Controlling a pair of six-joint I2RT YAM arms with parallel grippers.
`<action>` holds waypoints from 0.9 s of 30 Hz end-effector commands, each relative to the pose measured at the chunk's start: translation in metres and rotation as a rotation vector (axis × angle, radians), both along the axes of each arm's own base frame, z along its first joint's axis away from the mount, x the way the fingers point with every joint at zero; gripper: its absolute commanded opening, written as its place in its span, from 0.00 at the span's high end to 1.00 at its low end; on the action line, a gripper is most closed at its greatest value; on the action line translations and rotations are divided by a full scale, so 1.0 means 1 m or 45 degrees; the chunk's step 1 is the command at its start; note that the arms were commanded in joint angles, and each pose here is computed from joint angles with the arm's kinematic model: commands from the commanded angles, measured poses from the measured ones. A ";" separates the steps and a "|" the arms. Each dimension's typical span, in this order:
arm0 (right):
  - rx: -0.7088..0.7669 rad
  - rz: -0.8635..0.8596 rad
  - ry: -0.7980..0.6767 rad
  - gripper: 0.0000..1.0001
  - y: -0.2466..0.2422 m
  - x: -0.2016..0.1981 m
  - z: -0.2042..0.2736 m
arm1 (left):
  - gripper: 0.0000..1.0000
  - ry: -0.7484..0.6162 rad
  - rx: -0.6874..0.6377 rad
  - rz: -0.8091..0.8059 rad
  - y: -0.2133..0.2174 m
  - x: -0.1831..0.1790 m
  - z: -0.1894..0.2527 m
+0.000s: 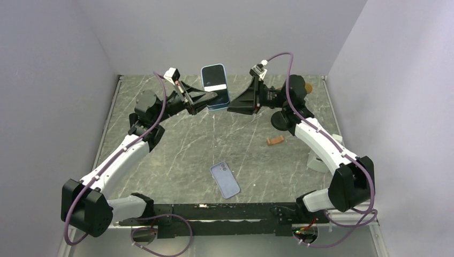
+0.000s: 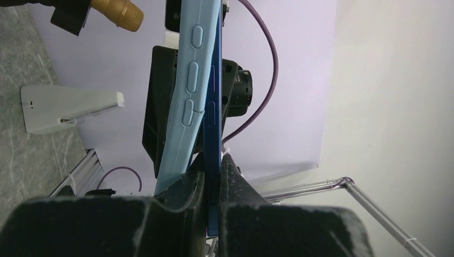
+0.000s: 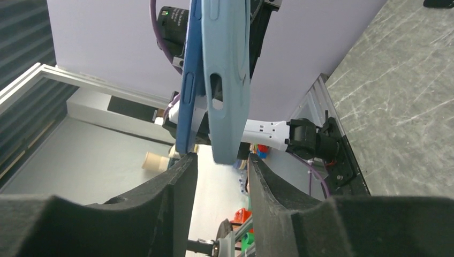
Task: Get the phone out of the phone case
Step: Remove the phone case from the phone.
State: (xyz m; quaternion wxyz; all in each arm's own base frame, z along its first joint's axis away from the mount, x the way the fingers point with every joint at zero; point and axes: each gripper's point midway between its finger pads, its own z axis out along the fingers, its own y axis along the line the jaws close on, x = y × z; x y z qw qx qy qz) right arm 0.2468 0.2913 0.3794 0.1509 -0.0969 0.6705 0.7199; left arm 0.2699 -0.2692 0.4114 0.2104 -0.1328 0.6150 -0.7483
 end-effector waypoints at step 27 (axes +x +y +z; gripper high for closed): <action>-0.893 -0.504 -0.219 1.00 -0.063 0.108 -0.069 | 1.00 0.063 0.954 0.143 0.053 -0.019 -0.118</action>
